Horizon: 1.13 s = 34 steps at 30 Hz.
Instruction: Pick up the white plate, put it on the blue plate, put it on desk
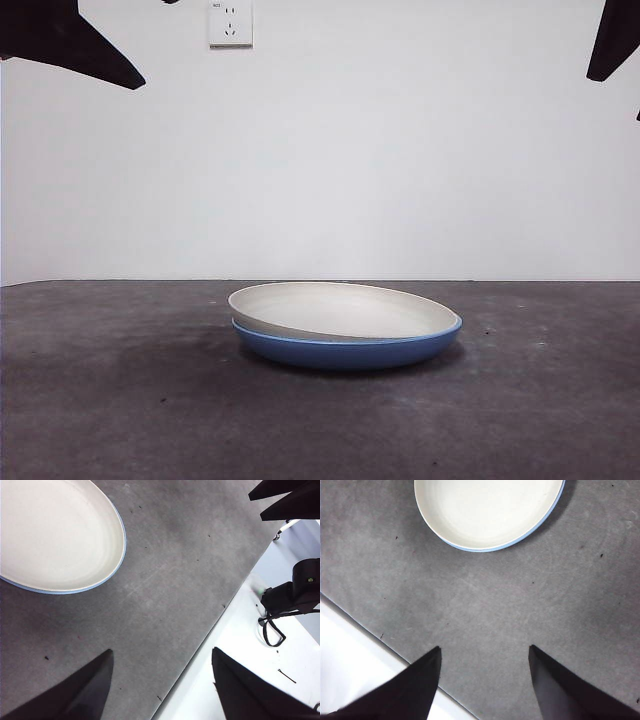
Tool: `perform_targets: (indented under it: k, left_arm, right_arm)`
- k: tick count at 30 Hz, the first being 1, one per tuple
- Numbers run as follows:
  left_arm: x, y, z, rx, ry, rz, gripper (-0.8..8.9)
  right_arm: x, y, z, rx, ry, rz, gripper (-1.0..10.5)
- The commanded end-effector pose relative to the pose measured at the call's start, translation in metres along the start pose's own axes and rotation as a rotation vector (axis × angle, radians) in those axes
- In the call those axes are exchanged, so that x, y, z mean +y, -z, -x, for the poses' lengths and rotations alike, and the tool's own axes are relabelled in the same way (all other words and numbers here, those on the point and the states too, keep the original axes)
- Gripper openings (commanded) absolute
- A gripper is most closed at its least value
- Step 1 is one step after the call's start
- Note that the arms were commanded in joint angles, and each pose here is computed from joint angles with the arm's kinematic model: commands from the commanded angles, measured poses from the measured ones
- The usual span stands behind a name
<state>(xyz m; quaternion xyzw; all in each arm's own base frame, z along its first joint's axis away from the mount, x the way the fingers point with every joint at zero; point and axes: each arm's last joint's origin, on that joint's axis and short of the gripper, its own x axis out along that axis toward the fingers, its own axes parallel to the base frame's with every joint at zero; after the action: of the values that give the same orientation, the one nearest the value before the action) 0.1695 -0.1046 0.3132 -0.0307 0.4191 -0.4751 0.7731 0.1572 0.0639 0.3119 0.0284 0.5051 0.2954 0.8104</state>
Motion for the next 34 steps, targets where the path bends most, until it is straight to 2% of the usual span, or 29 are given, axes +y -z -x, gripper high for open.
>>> perform_targets:
  k: [1, 3, 6, 7, 8, 15, 34]
  left_arm:
    - [-0.001, -0.003, 0.000, -0.007, 0.009, -0.022, 2.96]
    - [-0.001, -0.003, 0.000, -0.007, 0.009, -0.022, 2.26]
    - [-0.001, -0.003, 0.000, -0.007, 0.009, -0.022, 0.40]
    - [-0.001, -0.003, 0.000, -0.007, 0.009, -0.022, 0.05]
    - [-0.001, -0.003, 0.000, -0.007, 0.009, -0.022, 0.09]
    - [-0.001, -0.003, 0.000, -0.009, 0.009, -0.024, 0.09]
    - [-0.001, -0.003, 0.000, -0.010, 0.009, -0.024, 0.09]
  right_arm:
    - [0.002, -0.004, 0.002, -0.014, -0.006, 0.023, 2.8]
    - [0.002, -0.004, 0.002, -0.014, -0.006, 0.022, 2.7]
    - [0.002, -0.004, 0.002, -0.013, -0.006, 0.023, 1.2]
    - [0.002, -0.004, 0.002, -0.014, -0.007, 0.026, 0.5]
    - [0.002, -0.004, 0.002, -0.014, -0.007, 0.028, 0.0]
    - [0.002, -0.005, 0.002, -0.020, -0.022, 0.047, 0.1]
    - [0.003, -0.017, 0.003, -0.142, -0.023, 0.099, 0.1]
